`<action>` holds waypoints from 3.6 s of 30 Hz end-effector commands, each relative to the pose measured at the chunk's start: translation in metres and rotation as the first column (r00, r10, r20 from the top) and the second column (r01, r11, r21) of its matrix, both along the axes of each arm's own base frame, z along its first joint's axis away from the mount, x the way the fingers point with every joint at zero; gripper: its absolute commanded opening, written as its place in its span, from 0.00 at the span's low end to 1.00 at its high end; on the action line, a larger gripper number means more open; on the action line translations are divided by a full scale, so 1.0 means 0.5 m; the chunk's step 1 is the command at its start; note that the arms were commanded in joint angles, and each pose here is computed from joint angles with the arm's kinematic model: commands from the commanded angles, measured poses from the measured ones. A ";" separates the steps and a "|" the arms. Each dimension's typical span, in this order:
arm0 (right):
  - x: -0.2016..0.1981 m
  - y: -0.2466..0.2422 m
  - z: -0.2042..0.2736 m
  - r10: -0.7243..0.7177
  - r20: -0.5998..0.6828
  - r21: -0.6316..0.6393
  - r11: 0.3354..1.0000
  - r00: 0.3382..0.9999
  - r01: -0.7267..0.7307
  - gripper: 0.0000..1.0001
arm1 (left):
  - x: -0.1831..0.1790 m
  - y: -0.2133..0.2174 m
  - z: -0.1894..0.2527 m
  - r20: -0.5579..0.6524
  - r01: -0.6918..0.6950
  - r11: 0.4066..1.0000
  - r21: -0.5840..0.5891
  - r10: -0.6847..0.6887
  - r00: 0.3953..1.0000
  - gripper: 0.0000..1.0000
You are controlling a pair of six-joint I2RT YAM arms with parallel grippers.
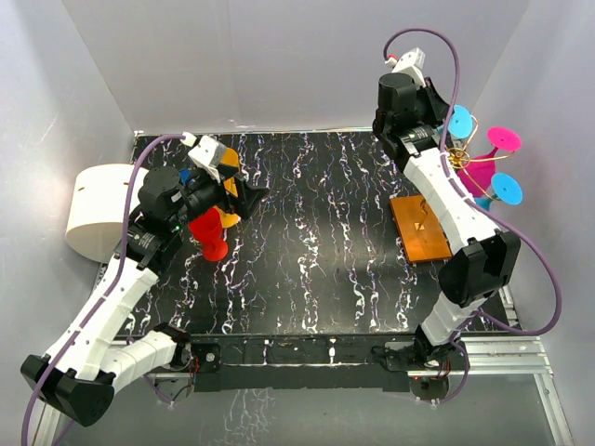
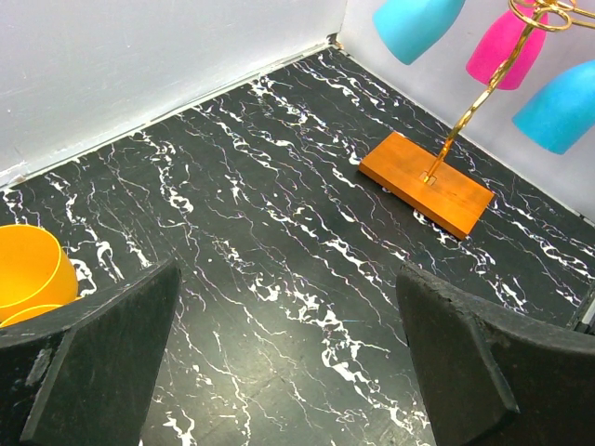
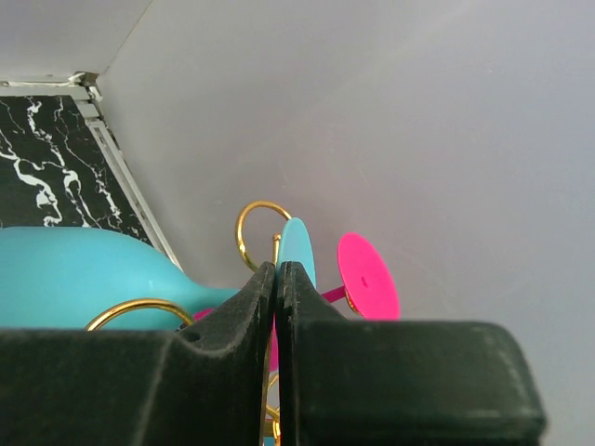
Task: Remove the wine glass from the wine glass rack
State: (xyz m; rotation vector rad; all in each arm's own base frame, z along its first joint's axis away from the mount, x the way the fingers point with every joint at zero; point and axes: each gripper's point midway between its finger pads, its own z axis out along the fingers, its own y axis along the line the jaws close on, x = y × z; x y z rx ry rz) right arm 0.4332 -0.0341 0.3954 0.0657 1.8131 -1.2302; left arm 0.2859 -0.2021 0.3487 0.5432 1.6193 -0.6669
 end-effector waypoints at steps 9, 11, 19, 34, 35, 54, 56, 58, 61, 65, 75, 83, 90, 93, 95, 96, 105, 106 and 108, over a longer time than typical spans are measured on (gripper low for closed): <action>0.048 0.097 0.065 0.080 0.161 0.130 0.986 0.984 -0.102 0.00 | 0.009 0.008 -0.002 0.026 -0.031 0.999 0.019 0.030 0.999 0.99; 0.051 0.114 0.073 0.093 0.177 0.143 0.983 0.980 -0.119 0.00 | 0.013 0.008 -0.007 0.021 -0.035 0.999 0.024 0.034 0.999 0.99; 0.069 0.142 0.107 0.131 0.274 0.225 0.955 0.953 -0.196 0.00 | 0.020 0.007 -0.019 0.009 -0.041 0.999 0.034 0.041 0.999 0.99; 0.080 0.316 0.178 0.336 0.545 0.473 0.633 0.768 -0.612 0.00 | 0.051 0.021 -0.067 -0.068 -0.117 0.990 0.078 0.123 0.990 0.99; 0.073 0.334 0.181 0.352 0.566 0.497 0.576 0.745 -0.649 0.00 | 0.047 0.021 -0.062 -0.098 -0.122 0.990 0.065 0.128 0.987 0.99; -0.097 0.597 0.170 0.495 0.764 0.604 -0.324 0.414 -0.728 0.00 | -0.122 0.108 0.102 -0.416 -0.384 0.841 -0.380 0.215 0.884 0.99; -0.110 0.610 0.156 0.505 0.761 0.615 -0.364 0.407 -0.699 0.00 | -0.138 0.113 0.122 -0.420 -0.386 0.825 -0.414 0.203 0.884 0.99; -0.118 0.612 0.140 0.504 0.758 0.626 -0.379 0.415 -0.682 0.00 | -0.154 0.103 0.134 -0.428 -0.355 0.822 -0.446 0.153 0.891 0.99; -0.131 0.607 0.121 0.497 0.754 0.636 -0.386 0.430 -0.668 0.00 | -0.173 0.087 0.146 -0.447 -0.319 0.808 -0.496 0.077 0.891 0.99; -0.154 0.592 0.110 0.484 0.760 0.630 -0.385 0.434 -0.674 0.00 | -0.196 0.073 0.157 -0.452 -0.274 0.791 -0.548 -0.004 0.892 0.99; -0.196 0.566 0.083 0.474 0.768 0.620 -0.383 0.430 -0.685 0.00 | -0.213 0.047 0.183 -0.443 -0.198 0.787 -0.584 -0.104 0.891 0.94; -0.224 0.602 0.093 0.461 0.801 0.591 -0.513 0.382 -0.622 0.00 | -0.174 0.036 0.164 -0.473 -0.223 0.833 -0.506 -0.052 0.879 0.72; -0.236 0.622 0.089 0.452 0.819 0.568 -0.556 0.353 -0.607 0.00 | -0.137 0.045 0.146 -0.509 -0.290 0.860 -0.419 0.042 0.860 0.52; -0.238 0.630 0.089 0.450 0.828 0.554 -0.564 0.336 -0.612 0.00 | -0.125 0.039 0.131 -0.535 -0.302 0.867 -0.397 0.049 0.843 0.43; -0.231 0.635 0.084 0.451 0.827 0.555 -0.560 0.336 -0.615 0.00 | -0.117 0.039 0.128 -0.548 -0.316 0.872 -0.375 0.066 0.834 0.35; -0.228 0.640 0.082 0.454 0.828 0.553 -0.562 0.329 -0.615 0.00 | -0.114 0.039 0.131 -0.545 -0.315 0.874 -0.369 0.071 0.835 0.29; -0.194 0.622 0.092 0.480 0.823 0.531 -0.459 0.305 -0.712 0.33 | -0.077 0.062 0.125 -0.554 -0.385 0.891 -0.238 0.201 0.808 0.00; -0.190 0.610 0.098 0.483 0.821 0.523 -0.425 0.303 -0.739 0.44 | -0.072 0.066 0.125 -0.556 -0.398 0.892 -0.216 0.223 0.801 0.00; -0.185 0.582 0.115 0.488 0.821 0.497 -0.353 0.297 -0.793 0.63 | -0.061 0.076 0.120 -0.561 -0.424 0.890 -0.167 0.268 0.783 0.00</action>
